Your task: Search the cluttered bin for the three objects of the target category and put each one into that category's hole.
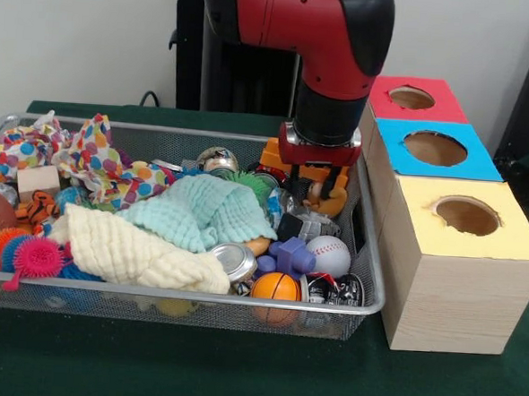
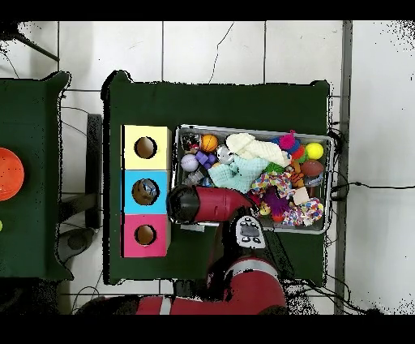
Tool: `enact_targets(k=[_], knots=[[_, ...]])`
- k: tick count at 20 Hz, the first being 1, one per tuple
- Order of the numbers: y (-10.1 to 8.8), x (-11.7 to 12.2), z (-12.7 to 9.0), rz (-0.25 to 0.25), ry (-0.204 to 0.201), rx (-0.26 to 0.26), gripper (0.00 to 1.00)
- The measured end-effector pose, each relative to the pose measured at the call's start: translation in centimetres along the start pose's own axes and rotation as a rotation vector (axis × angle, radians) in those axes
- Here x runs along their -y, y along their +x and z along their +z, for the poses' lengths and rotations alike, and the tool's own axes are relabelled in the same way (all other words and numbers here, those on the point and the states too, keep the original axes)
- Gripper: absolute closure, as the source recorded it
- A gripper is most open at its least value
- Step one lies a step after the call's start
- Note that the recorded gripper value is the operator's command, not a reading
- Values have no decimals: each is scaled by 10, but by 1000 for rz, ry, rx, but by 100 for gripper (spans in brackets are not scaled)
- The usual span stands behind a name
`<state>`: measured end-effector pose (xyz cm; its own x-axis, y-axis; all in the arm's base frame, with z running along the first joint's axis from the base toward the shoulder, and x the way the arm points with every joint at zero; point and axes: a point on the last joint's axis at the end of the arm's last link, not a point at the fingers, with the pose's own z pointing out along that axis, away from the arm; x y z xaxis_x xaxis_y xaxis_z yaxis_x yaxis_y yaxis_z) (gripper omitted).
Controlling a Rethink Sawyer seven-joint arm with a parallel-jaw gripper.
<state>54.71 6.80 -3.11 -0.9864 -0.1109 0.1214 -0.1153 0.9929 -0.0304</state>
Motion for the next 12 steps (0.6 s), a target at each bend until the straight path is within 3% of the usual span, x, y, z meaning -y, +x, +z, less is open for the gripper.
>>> enact_targets(k=[12], knots=[[0,12,-2,12,22,2,0]])
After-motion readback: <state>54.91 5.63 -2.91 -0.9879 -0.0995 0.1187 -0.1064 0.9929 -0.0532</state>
